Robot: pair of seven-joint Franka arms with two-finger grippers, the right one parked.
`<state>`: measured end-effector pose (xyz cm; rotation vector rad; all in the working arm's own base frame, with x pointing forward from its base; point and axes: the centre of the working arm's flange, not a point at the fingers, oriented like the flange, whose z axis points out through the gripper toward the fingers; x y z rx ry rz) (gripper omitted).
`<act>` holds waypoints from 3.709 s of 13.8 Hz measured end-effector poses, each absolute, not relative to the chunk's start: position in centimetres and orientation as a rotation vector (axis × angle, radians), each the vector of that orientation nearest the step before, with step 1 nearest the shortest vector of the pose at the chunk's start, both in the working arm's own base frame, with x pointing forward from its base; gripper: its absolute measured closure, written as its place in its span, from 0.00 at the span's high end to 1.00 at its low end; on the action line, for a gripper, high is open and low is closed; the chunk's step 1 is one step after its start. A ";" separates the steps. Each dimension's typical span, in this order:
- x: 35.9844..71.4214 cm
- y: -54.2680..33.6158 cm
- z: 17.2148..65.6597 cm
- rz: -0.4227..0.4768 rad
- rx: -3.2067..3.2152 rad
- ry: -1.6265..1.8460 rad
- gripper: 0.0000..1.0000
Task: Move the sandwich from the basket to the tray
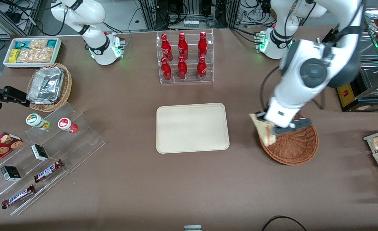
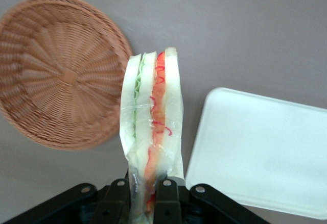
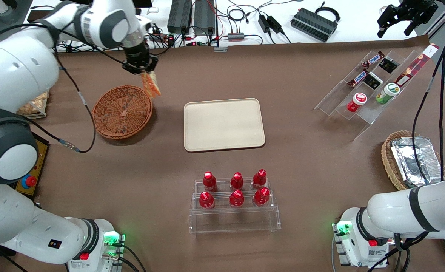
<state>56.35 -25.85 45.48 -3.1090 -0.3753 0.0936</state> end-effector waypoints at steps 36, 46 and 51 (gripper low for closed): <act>53.4 -42.2 42.5 0.166 -3.050 -0.219 1.00; 55.6 -14.8 56.9 0.198 -3.103 -0.208 1.00; 54.3 -5.7 58.6 0.181 -3.133 -0.171 1.00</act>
